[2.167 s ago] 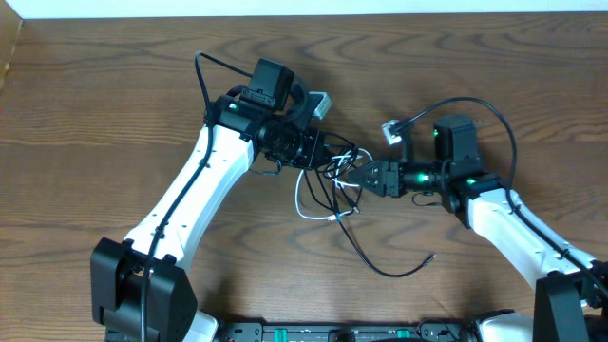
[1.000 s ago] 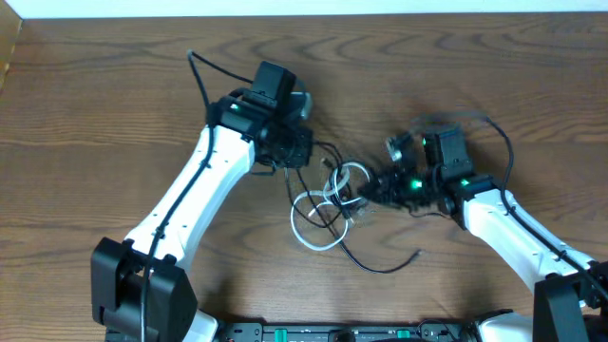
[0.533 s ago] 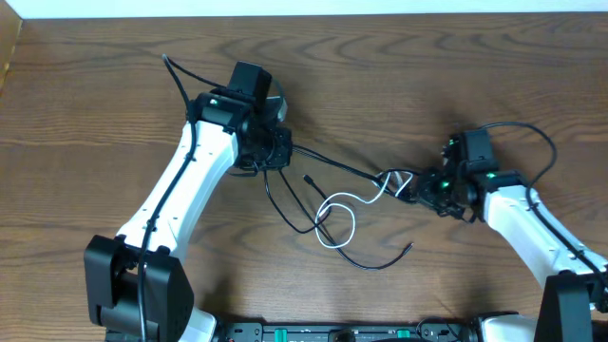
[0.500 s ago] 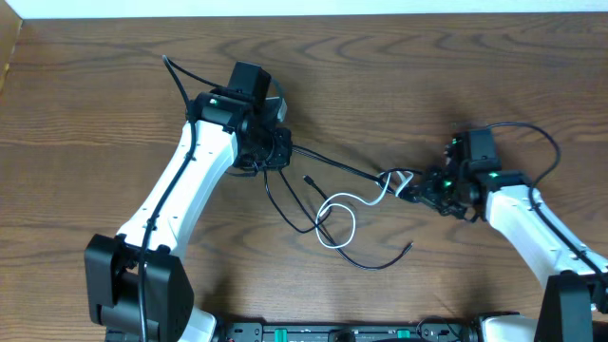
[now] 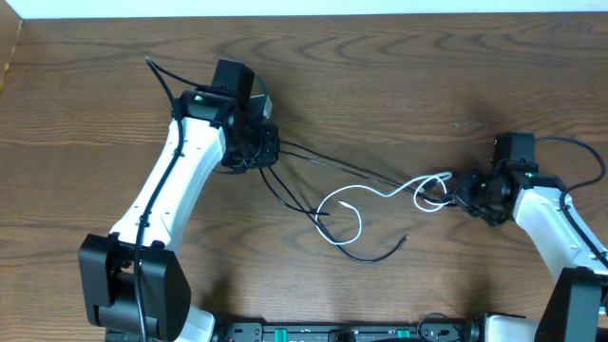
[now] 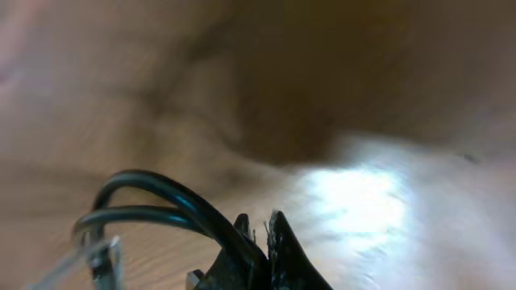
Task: Untangle cables
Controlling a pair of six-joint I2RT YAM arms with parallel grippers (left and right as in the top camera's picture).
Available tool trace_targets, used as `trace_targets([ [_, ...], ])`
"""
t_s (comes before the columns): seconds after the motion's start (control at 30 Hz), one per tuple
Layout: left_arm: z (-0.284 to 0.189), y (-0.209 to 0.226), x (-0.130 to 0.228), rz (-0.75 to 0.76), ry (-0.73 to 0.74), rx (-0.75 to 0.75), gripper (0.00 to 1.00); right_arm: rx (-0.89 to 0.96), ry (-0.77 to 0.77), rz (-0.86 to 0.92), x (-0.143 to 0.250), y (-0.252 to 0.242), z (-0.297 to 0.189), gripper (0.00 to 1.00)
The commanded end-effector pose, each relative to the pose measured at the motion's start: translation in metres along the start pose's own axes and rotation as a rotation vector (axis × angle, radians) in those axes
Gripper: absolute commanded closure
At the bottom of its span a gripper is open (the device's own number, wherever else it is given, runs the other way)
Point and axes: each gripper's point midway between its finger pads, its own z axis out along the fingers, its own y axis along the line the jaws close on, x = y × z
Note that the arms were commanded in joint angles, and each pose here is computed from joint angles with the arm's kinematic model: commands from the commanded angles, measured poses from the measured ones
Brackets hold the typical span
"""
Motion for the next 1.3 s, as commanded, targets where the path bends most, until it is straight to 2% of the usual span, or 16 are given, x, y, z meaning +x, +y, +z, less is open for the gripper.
trace_targets([
  [0.0, -0.012, -0.011, -0.009, -0.033, -0.035, 0.099, 0.85, -0.425, 0.113, -0.402, 0.028, 0.068, -0.013, 0.99],
  [0.1, -0.013, -0.022, -0.011, -0.020, -0.040, 0.156, 0.69, -0.683, 0.166, -0.546, 0.050, 0.103, -0.036, 0.99],
  [0.23, -0.012, -0.033, -0.007, 0.003, -0.028, 0.173, 0.39, -0.774, 0.195, -0.611, 0.064, 0.115, -0.046, 0.99],
  [0.3, -0.010, -0.038, -0.005, 0.020, -0.021, 0.175, 0.35, -0.776, 0.199, -0.621, 0.066, 0.117, -0.045, 0.99],
  [0.5, -0.004, -0.056, 0.005, 0.094, -0.001, 0.176, 0.34, -0.779, 0.205, -0.630, 0.069, 0.118, -0.046, 0.99],
  [0.53, -0.004, -0.058, 0.007, 0.100, 0.002, 0.177, 0.30, -0.865, 0.219, -0.680, 0.078, 0.126, -0.056, 0.99],
  [0.57, -0.003, -0.061, 0.008, 0.109, 0.005, 0.176, 0.20, -0.985, 0.230, -0.744, 0.087, 0.135, -0.071, 0.99],
  [0.63, -0.002, -0.062, 0.009, 0.113, 0.006, 0.176, 0.12, -1.247, 0.240, -0.845, 0.101, 0.152, -0.108, 0.99],
  [0.73, -0.002, -0.061, 0.009, 0.112, 0.006, 0.175, 0.10, -1.302, 0.216, -0.873, 0.097, 0.159, -0.117, 0.98],
  [0.9, -0.002, -0.061, 0.009, 0.112, 0.007, 0.175, 0.09, -0.941, 0.146, -0.674, 0.062, 0.151, -0.066, 0.98],
  [0.93, -0.002, -0.061, 0.009, 0.112, 0.007, 0.175, 0.09, -0.945, 0.150, -0.673, 0.063, 0.152, -0.067, 0.98],
  [1.0, -0.002, -0.062, 0.010, 0.113, 0.008, 0.177, 0.09, -1.070, 0.202, -0.718, 0.077, 0.159, -0.085, 0.99],
  [1.03, -0.002, -0.063, 0.010, 0.116, 0.009, 0.177, 0.09, -1.230, 0.236, -0.806, 0.092, 0.165, -0.109, 0.99],
  [1.1, -0.002, -0.067, 0.010, 0.128, 0.006, 0.185, 0.09, -1.436, 0.287, -0.911, 0.110, 0.168, -0.141, 0.99],
  [1.2, -0.001, -0.077, 0.008, 0.155, -0.013, 0.204, 0.09, -1.429, 0.274, -0.959, 0.116, 0.176, -0.140, 0.98],
  [1.27, 0.000, -0.084, 0.007, 0.180, -0.026, 0.214, 0.09, -1.318, 0.280, -0.882, 0.111, 0.182, -0.125, 0.98],
])
